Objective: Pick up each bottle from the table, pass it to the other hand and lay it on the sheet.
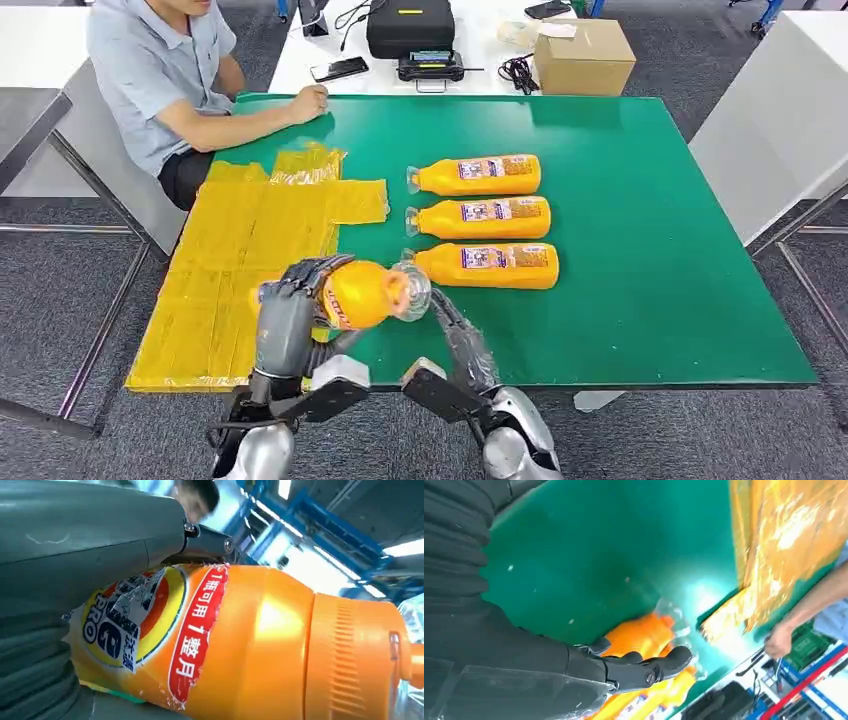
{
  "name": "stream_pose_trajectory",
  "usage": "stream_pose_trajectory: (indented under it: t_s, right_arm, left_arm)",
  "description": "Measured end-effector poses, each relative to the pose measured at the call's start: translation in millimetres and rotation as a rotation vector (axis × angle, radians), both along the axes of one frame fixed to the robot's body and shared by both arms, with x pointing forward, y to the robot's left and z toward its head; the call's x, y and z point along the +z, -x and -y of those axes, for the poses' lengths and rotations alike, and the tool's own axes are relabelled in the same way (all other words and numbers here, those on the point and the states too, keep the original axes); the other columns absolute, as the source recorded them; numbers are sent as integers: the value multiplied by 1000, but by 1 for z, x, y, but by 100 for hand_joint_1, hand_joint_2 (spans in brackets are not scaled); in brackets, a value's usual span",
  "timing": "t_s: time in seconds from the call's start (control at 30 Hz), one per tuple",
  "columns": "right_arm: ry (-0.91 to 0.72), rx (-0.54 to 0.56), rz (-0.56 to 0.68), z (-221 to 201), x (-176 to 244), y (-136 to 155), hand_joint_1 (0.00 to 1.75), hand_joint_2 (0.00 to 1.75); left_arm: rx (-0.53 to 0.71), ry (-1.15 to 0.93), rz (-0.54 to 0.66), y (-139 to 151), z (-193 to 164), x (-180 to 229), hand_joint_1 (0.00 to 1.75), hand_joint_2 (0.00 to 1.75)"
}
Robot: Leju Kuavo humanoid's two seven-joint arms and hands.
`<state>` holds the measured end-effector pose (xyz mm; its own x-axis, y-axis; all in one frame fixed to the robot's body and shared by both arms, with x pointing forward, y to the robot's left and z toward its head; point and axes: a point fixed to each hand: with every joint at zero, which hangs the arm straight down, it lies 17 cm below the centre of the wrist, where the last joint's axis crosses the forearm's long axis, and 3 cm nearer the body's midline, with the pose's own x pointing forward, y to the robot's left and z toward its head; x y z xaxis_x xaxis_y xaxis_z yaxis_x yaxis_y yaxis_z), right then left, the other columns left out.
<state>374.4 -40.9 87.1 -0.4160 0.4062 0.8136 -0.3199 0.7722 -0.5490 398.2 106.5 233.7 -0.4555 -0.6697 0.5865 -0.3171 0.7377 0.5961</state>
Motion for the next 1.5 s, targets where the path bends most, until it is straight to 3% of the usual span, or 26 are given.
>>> stream_pose_trajectory:
  t_s: [0.1, 0.27, 0.47, 0.77, 1.1, 1.23, 1.27, 1.3, 1.33, 1.37, 1.5]
  right_arm:
    - [7, -21, 7, 9, 1, -4, 0, 175]
    - [9, -41, 9, 18, 1, -8, 0, 175]
    - [-16, -46, 19, 25, 5, -12, 0, 175]
    - [-42, -35, 25, 28, 6, -13, 0, 175]
    - [-48, -40, 20, 30, 4, -14, 0, 175]
    - [-52, -48, 25, 32, 5, -14, 0, 175]
    - [-54, -52, 27, 33, 6, -15, 0, 175]
    - [-57, -55, 27, 34, 6, -15, 0, 175]
    - [-59, -59, 26, 35, 6, -16, 0, 175]
    - [-64, -63, 25, 36, 6, -16, 0, 175]
    - [-69, -70, 23, 38, 7, -17, 0, 175]
  left_arm:
    - [100, -174, 15, -7, -5, 0, 175, 175]
    - [159, -246, 14, -14, -11, 0, 175, 175]
    - [285, -393, -90, -41, -29, -31, 175, 175]
    - [229, -400, -246, -81, -54, -95, 175, 175]
    - [196, -379, -366, -85, -70, -148, 173, 175]
    - [183, -362, -377, -86, -70, -151, 157, 175]
    - [184, -356, -378, -87, -71, -151, 143, 175]
    - [185, -356, -378, -88, -72, -151, 93, 175]
    - [187, -362, -378, -88, -72, -152, 12, 175]
    - [188, -366, -380, -87, -72, -153, 0, 175]
    - [183, -409, -381, -85, -68, -159, 0, 175]
